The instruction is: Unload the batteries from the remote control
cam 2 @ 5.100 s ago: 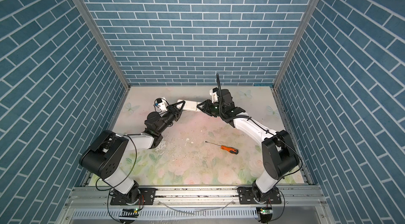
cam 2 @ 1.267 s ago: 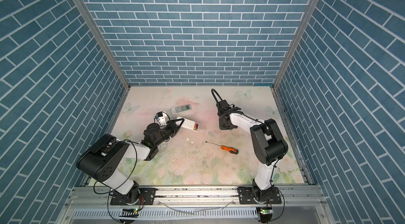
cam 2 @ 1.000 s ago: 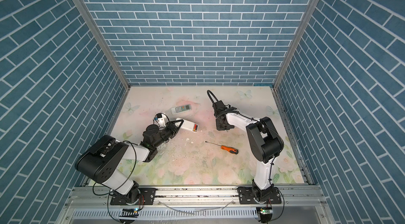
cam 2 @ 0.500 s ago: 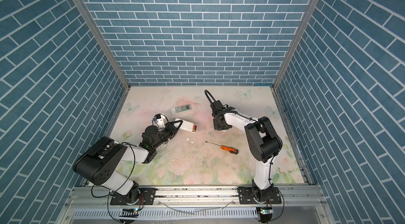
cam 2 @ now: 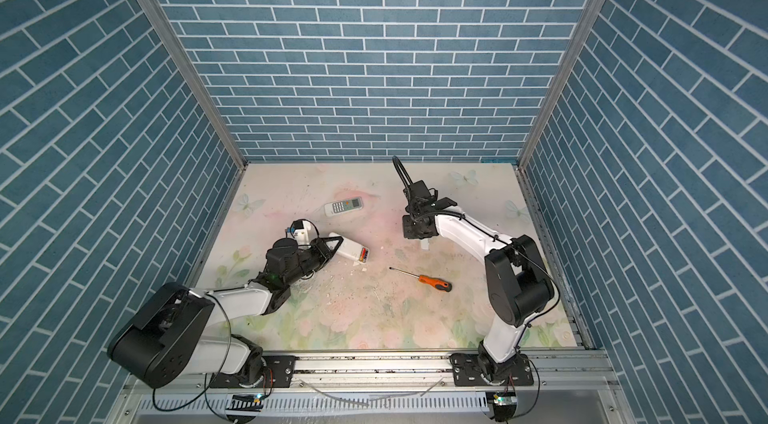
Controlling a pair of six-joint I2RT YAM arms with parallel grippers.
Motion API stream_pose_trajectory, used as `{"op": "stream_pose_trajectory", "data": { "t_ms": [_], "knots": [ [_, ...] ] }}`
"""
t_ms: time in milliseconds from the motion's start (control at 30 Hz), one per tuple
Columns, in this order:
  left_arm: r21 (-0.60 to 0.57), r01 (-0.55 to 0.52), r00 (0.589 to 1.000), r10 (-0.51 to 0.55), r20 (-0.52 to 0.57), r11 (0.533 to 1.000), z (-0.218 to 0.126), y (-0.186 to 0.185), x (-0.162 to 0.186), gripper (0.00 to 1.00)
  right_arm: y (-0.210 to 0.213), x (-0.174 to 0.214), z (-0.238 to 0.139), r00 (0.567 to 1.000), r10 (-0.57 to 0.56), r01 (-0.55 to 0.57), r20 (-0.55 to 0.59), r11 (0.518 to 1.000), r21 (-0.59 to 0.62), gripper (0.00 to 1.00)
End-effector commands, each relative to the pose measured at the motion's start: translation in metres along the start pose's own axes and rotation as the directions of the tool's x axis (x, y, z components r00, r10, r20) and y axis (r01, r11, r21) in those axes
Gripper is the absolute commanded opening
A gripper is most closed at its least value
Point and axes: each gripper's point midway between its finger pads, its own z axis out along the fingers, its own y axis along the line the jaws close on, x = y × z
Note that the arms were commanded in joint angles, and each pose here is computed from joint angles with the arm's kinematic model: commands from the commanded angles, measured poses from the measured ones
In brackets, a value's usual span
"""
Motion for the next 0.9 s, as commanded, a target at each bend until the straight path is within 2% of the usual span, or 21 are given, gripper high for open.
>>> {"op": "stream_pose_trajectory", "data": {
  "t_ms": [0, 200, 633, 867],
  "knots": [
    [-0.107, -0.078, 0.996, 0.083, 0.045, 0.991, -0.009, 0.018, -0.002, 0.00, 0.015, -0.016, -0.023, 0.999, 0.023, -0.020, 0.049, 0.998, -0.057, 0.32],
    [-0.139, -0.113, 0.988, 0.125, 0.085, 0.984, -0.013, 0.024, 0.004, 0.00, 0.019, -0.019, -0.026, 0.999, 0.016, -0.012, 0.052, 0.997, -0.074, 0.32],
    [-0.137, -0.089, 0.992, 0.100, 0.074, 0.987, 0.003, 0.035, 0.025, 0.00, 0.022, -0.014, -0.023, 0.999, 0.016, -0.012, 0.041, 0.995, -0.098, 0.32],
    [-0.140, -0.089, 0.994, 0.098, 0.058, 0.986, 0.006, 0.036, 0.031, 0.17, 0.022, -0.015, -0.023, 0.999, 0.019, -0.014, 0.046, 0.995, -0.099, 0.32]
  ]
}}
